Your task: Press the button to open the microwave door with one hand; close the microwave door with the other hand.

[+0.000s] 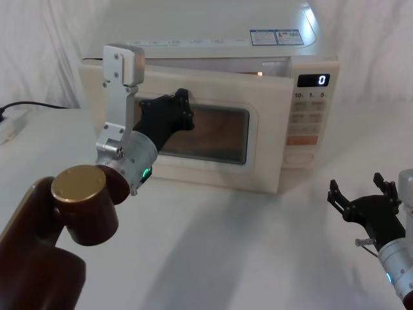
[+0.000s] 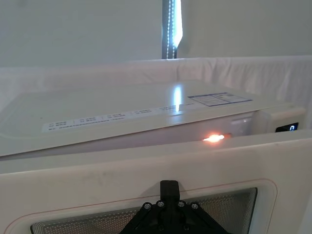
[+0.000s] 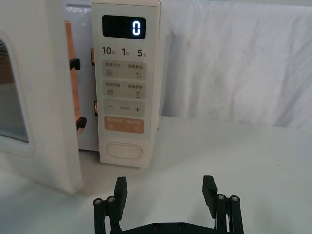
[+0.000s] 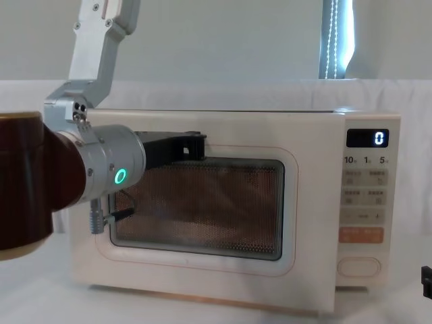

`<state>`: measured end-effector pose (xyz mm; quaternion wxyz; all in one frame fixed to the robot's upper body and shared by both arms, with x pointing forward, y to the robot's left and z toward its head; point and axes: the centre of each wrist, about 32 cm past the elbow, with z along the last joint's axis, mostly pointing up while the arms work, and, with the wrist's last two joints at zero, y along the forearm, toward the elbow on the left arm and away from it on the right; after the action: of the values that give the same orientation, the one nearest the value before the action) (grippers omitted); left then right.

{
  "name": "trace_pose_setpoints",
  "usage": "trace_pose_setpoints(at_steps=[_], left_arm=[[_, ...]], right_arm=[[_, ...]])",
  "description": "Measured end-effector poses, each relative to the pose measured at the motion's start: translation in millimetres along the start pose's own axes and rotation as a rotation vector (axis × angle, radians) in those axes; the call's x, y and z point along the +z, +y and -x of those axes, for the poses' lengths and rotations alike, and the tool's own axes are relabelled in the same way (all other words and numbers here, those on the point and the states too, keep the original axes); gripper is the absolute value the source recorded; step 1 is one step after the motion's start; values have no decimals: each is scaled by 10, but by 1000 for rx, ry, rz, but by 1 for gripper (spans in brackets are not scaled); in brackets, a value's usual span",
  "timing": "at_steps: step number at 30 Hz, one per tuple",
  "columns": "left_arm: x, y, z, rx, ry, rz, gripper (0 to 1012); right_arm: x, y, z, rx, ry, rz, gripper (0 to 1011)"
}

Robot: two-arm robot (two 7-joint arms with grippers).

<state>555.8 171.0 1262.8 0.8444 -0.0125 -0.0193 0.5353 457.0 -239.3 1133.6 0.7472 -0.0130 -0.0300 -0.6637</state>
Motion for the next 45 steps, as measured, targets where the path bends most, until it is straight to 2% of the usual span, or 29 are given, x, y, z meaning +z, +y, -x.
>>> trace_pose_setpoints(at_steps=[5, 18, 24, 38, 45], left_arm=[[-13, -56, 3, 10, -1, -4, 0], [-7, -167, 37, 28, 11, -4, 0], [-5, -219, 28, 46, 14, -10, 0], [-10, -262, 35, 69, 20, -22, 0], [-14, -278, 38, 73, 22, -22, 0]], right_arm=[[0, 0, 0, 0, 0, 0, 1002], [0, 0, 0, 0, 0, 0, 1002], [0, 0, 0, 0, 0, 0, 1002], [0, 0, 0, 0, 0, 0, 1002], [0, 0, 0, 0, 0, 0, 1002]])
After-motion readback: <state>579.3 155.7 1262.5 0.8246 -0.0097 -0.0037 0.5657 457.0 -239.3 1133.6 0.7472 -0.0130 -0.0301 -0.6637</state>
